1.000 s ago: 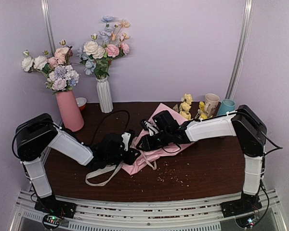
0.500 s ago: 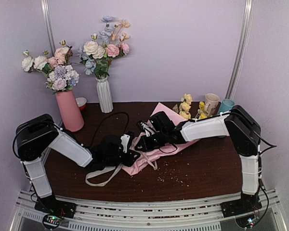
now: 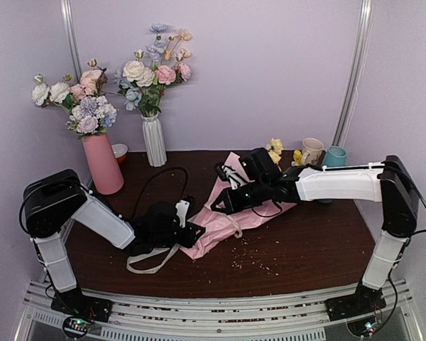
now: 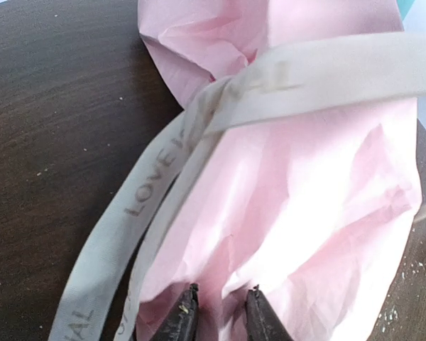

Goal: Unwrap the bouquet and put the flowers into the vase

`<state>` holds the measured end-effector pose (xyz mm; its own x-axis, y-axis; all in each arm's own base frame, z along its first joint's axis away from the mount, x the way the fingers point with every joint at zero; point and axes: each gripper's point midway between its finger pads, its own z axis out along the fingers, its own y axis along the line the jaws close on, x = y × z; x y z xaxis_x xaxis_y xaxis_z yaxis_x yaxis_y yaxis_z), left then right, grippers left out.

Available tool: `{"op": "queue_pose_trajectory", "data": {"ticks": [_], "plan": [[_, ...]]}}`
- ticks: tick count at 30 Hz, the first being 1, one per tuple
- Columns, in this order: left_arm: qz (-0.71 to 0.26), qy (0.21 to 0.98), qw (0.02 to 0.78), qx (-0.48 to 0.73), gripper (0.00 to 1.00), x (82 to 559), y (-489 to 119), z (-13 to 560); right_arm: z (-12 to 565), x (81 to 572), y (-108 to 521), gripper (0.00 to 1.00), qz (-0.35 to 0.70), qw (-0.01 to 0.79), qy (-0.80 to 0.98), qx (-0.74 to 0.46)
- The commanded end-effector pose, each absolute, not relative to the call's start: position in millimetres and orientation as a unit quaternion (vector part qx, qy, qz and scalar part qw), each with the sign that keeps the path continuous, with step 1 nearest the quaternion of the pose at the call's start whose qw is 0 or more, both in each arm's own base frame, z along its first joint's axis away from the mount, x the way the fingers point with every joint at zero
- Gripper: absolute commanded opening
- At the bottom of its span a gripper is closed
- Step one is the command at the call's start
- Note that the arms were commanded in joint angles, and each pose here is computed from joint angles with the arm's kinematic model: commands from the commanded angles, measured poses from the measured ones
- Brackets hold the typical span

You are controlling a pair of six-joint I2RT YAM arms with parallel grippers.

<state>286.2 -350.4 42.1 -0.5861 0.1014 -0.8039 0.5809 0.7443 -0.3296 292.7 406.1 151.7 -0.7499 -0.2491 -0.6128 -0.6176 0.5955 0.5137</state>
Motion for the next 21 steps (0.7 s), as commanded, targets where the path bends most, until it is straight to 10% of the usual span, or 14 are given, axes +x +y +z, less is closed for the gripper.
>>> {"op": "queue_pose_trajectory", "data": {"ticks": [1, 21], "plan": [[-0.284, 0.843, 0.415, 0.191, 0.26, 291, -344, 38, 159, 269, 365, 0.00, 0.330, 0.243, 0.871, -0.271], [-0.247, 0.851, 0.433, 0.167, 0.25, 319, -335, 50, 115, 168, 267, 0.00, 0.410, 0.201, 0.881, -0.124]]}}
